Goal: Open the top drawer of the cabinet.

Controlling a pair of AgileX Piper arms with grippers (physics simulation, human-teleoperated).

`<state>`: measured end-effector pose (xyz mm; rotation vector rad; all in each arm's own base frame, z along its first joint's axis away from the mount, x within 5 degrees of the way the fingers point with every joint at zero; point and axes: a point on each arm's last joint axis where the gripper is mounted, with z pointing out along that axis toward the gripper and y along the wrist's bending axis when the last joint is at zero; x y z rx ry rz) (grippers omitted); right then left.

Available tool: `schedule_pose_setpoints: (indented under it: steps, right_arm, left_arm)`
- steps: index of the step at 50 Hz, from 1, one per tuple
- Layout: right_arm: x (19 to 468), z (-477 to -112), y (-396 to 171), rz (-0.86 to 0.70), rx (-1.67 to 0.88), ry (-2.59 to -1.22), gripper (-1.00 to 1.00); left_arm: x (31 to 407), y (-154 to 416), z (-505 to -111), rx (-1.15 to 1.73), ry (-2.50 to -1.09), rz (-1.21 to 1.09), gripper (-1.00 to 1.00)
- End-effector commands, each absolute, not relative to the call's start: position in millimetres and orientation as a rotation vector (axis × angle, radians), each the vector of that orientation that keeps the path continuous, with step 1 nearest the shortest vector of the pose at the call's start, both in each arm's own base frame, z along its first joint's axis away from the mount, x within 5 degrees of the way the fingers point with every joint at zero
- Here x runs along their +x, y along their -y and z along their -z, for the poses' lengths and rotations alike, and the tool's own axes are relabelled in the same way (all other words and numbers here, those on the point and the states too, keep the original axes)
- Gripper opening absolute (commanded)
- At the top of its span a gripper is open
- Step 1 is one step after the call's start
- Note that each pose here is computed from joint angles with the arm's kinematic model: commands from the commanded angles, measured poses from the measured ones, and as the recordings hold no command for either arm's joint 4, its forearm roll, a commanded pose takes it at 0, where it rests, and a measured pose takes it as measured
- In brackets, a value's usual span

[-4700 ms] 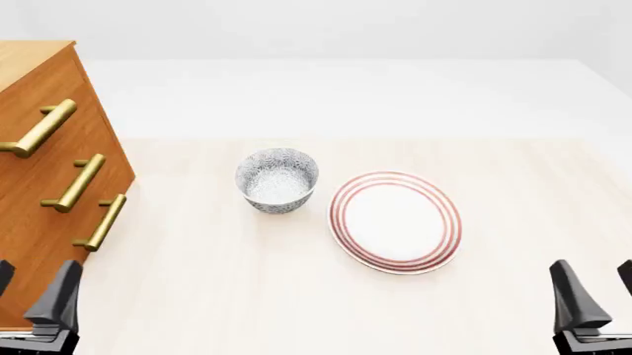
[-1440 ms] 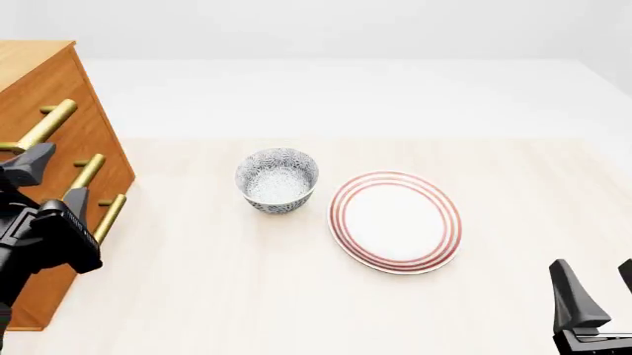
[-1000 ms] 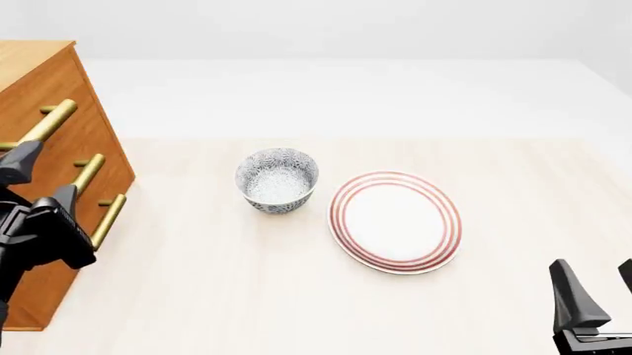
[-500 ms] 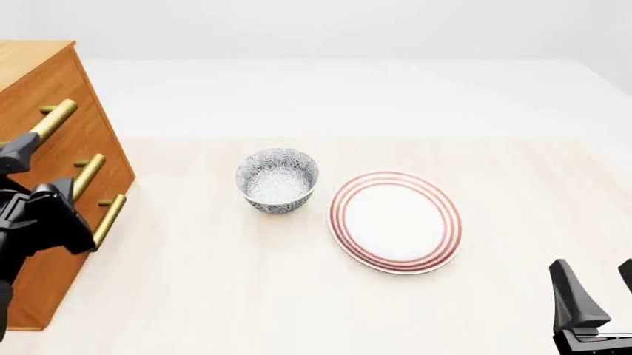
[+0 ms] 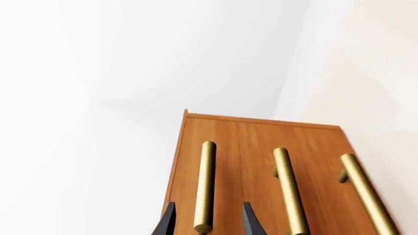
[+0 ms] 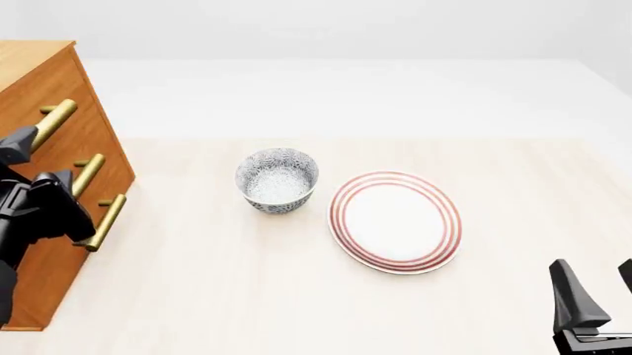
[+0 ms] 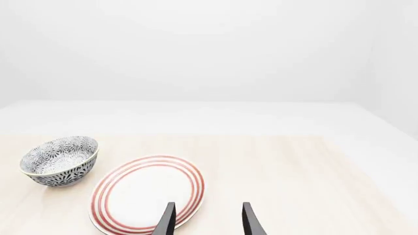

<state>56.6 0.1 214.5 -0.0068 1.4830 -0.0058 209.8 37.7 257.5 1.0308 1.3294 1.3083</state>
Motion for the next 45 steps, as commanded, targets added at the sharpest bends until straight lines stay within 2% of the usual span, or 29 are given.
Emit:
schedule_pose_setpoints:
  steps: [1, 45]
  right_arm:
    - [56.6, -214.5, 0.0, 0.006, -0.006, -1.483, 1.00]
    - [56.6, -214.5, -0.1, 0.006, -0.007, -1.483, 1.00]
  left_arm:
    - [213.4, -41.4, -255.8, 1.024, -1.343, -1.314, 1.00]
    - [216.2, -61.5, -258.0, 0.977, -1.405, -1.373, 1.00]
